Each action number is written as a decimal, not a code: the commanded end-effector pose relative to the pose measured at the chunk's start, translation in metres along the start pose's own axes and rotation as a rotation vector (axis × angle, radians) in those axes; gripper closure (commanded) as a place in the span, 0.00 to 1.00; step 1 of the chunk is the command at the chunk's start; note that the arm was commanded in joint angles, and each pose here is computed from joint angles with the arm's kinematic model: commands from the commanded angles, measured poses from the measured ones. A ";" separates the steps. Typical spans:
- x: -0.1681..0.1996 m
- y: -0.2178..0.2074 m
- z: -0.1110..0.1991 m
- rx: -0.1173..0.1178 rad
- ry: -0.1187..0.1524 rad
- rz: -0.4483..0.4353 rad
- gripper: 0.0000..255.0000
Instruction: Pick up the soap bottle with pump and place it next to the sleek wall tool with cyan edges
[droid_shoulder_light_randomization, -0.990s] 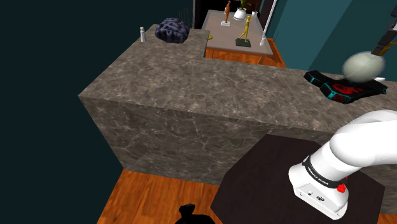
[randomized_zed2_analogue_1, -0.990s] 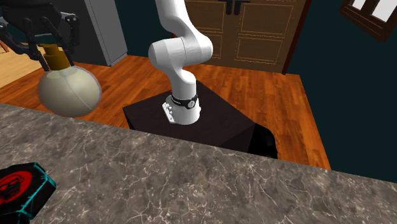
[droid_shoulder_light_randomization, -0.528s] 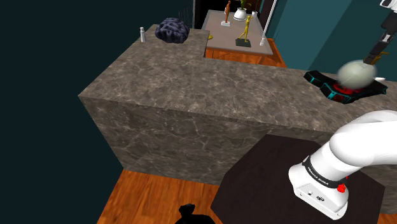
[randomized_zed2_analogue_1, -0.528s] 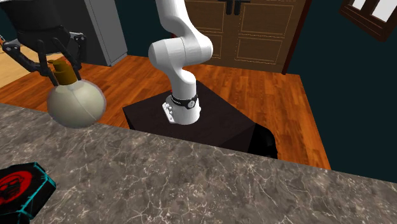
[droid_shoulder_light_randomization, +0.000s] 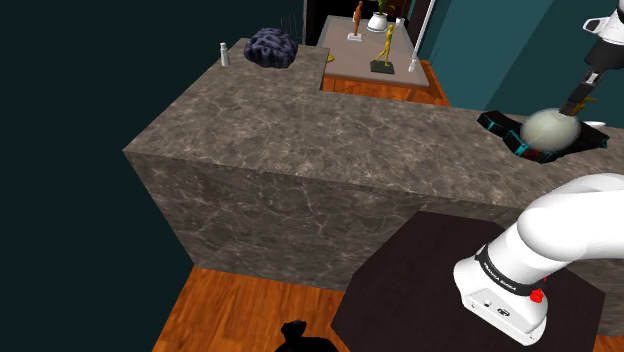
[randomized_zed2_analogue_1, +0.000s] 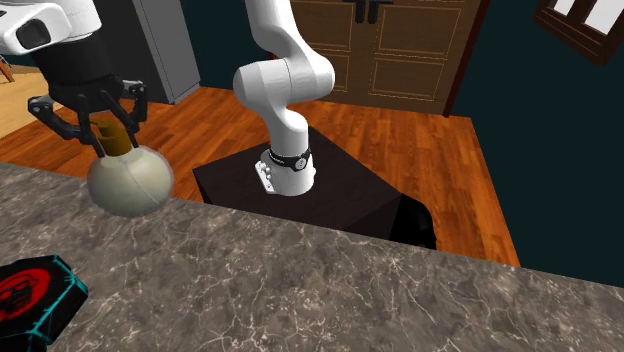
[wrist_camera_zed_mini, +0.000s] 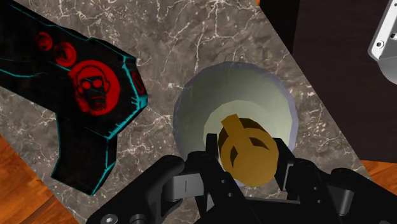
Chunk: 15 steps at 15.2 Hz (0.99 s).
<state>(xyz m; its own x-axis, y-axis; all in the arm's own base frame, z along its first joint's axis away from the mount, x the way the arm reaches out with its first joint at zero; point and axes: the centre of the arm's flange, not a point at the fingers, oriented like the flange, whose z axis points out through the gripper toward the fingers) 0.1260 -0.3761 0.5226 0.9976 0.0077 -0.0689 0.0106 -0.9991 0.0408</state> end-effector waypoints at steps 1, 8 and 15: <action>0.001 0.000 0.010 -0.001 0.001 0.000 1.00; 0.004 -0.002 0.047 -0.001 0.001 0.000 1.00; 0.007 -0.003 0.084 -0.001 0.001 0.000 1.00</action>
<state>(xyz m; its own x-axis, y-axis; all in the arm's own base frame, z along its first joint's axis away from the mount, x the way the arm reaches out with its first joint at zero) 0.1261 -0.3754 0.4442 0.9976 0.0079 -0.0689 0.0107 -0.9991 0.0408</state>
